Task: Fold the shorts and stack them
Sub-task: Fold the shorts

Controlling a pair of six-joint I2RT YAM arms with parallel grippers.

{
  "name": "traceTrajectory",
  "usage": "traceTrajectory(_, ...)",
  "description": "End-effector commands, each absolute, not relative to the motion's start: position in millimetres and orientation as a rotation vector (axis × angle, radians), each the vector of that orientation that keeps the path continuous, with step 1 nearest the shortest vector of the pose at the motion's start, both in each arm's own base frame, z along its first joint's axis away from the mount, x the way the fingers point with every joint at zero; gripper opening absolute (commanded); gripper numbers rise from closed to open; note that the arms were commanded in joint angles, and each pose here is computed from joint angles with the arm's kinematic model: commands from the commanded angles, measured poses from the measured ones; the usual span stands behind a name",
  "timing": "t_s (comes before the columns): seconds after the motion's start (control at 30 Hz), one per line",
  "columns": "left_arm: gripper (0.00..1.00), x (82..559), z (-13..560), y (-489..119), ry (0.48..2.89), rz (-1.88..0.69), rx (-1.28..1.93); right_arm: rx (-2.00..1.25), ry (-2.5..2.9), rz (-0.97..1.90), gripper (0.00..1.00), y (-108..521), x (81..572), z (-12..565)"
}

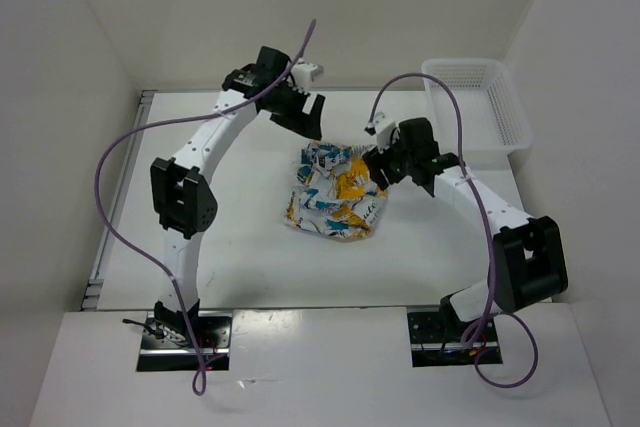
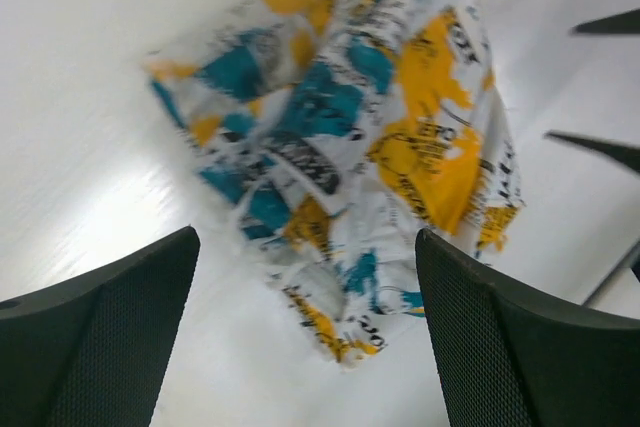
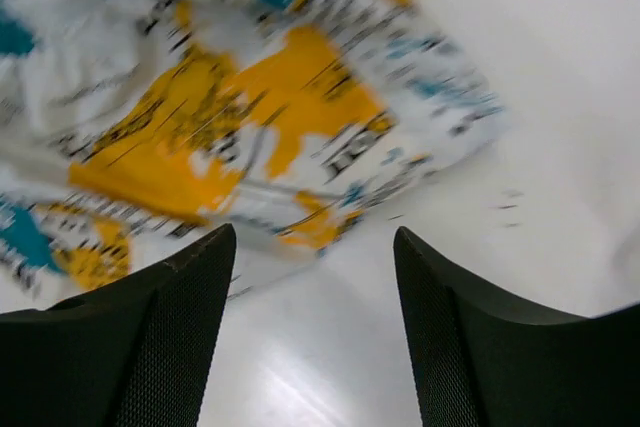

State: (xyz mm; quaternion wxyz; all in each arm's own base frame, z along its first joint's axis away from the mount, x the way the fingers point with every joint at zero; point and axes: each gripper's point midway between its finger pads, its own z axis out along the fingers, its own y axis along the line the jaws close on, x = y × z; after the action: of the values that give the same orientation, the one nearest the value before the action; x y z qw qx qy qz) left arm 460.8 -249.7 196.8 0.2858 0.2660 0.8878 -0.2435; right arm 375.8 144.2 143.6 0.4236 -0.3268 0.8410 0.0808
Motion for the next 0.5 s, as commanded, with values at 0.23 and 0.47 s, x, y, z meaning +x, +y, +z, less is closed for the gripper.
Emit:
traceTrajectory(0.23, 0.95, 457, 89, -282, 2.522, -0.578, 0.799, -0.972, 2.256, 0.411, 0.74, 166, 290, 88)
traceTrajectory(0.47, 0.59, 464, 88, -285, 2.506, -0.579, 0.798, -1.052, 2.266, 0.415, 0.74, 189, 273, 71)
